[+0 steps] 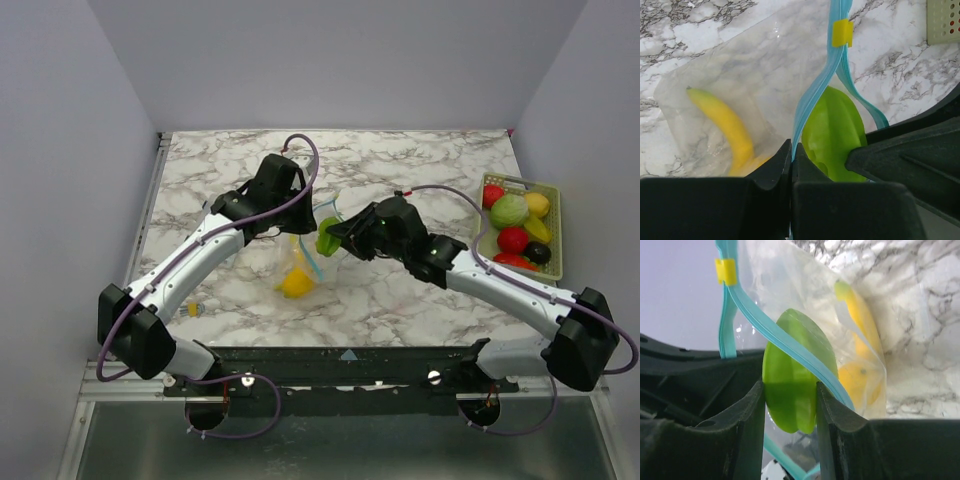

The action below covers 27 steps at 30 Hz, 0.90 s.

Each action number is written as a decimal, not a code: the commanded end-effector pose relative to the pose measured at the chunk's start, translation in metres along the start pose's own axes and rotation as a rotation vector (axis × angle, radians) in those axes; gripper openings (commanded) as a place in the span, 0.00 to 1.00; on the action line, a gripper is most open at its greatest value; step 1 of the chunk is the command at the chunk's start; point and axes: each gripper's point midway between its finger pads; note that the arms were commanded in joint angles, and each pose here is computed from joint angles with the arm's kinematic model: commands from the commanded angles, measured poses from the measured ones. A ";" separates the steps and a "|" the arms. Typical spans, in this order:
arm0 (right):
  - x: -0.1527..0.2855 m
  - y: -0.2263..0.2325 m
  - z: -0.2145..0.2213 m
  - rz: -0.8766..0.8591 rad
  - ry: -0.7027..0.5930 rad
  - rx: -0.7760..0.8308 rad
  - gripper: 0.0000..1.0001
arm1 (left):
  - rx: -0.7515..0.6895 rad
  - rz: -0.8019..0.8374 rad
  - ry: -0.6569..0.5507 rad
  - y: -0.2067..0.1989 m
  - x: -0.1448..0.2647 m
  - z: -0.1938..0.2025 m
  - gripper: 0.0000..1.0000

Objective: Place the food in the zip-top bag and seal the zipper
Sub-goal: Place the fake fruit in the zipper food storage bag.

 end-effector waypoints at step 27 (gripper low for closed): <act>-0.024 -0.024 0.011 0.190 -0.174 0.431 0.21 | -0.049 -0.001 -0.179 -0.003 0.039 -0.023 0.00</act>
Point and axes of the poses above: each gripper's point midway between its finger pads, its own x axis back along the fingers, its own y axis along the line the jaws close on, z = x × y, and after that the axes turned 9 degrees about x, right-handed
